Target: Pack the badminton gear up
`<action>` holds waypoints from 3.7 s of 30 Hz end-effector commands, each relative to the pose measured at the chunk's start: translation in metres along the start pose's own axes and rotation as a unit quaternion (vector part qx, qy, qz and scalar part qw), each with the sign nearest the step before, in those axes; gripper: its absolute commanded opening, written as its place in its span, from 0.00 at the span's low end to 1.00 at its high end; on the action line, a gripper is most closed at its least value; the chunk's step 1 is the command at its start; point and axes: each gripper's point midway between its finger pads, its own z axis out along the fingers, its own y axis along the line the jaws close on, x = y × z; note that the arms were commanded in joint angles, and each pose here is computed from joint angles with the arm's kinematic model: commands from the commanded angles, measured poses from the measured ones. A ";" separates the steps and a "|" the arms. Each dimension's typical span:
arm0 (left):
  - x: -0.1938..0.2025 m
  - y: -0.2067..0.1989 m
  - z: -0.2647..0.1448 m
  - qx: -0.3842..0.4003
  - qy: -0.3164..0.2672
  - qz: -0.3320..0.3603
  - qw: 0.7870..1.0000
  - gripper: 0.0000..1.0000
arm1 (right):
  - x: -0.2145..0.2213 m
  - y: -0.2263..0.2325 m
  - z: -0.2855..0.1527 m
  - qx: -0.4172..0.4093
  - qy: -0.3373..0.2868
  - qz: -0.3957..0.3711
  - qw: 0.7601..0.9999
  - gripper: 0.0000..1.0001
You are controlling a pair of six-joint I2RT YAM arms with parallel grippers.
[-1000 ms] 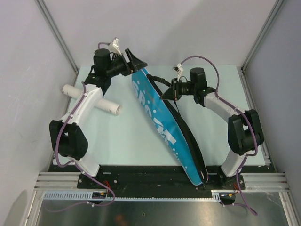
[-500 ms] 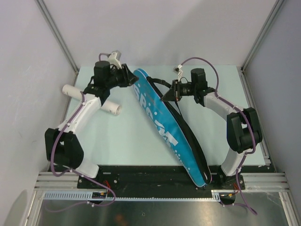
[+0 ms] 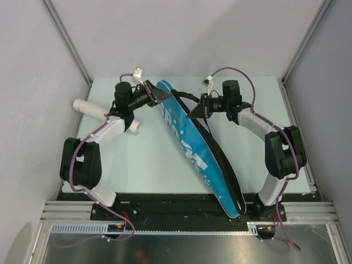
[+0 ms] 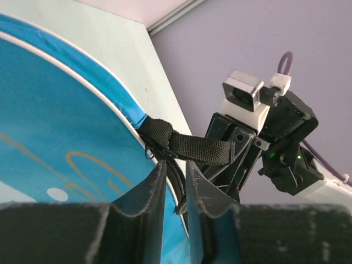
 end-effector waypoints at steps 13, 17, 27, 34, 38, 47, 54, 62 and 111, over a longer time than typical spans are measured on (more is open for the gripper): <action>-0.003 0.002 -0.001 0.014 -0.029 -0.037 0.999 0.23 | -0.016 0.019 -0.005 -0.018 -0.013 -0.013 1.000 0.00; -0.003 0.009 0.002 0.006 -0.033 -0.038 0.999 0.22 | -0.015 0.018 -0.005 -0.016 -0.013 -0.012 1.000 0.00; -0.013 0.001 0.013 0.037 -0.037 -0.054 0.997 0.23 | -0.018 0.021 -0.003 -0.017 -0.017 -0.017 1.000 0.00; -0.018 -0.013 0.013 0.062 -0.036 -0.050 0.996 0.28 | -0.016 0.021 0.001 -0.020 -0.014 -0.017 1.000 0.00; -0.018 -0.015 0.010 0.064 -0.038 -0.047 0.996 0.32 | -0.017 0.022 0.000 -0.020 -0.016 -0.020 0.999 0.00; -0.022 -0.018 0.014 0.071 -0.038 -0.053 0.995 0.34 | -0.018 0.024 0.001 -0.022 -0.019 -0.019 0.999 0.00; -0.019 -0.014 0.015 0.068 -0.036 -0.059 0.995 0.31 | -0.019 0.023 0.002 -0.022 -0.020 -0.019 0.999 0.00; -0.021 -0.015 0.018 0.069 -0.038 -0.056 0.995 0.20 | -0.014 0.021 0.005 -0.016 -0.014 -0.020 1.000 0.00; -0.002 -0.045 0.011 0.024 -0.021 -0.058 0.998 0.00 | -0.037 -0.037 0.002 0.344 -0.069 -0.094 0.932 0.00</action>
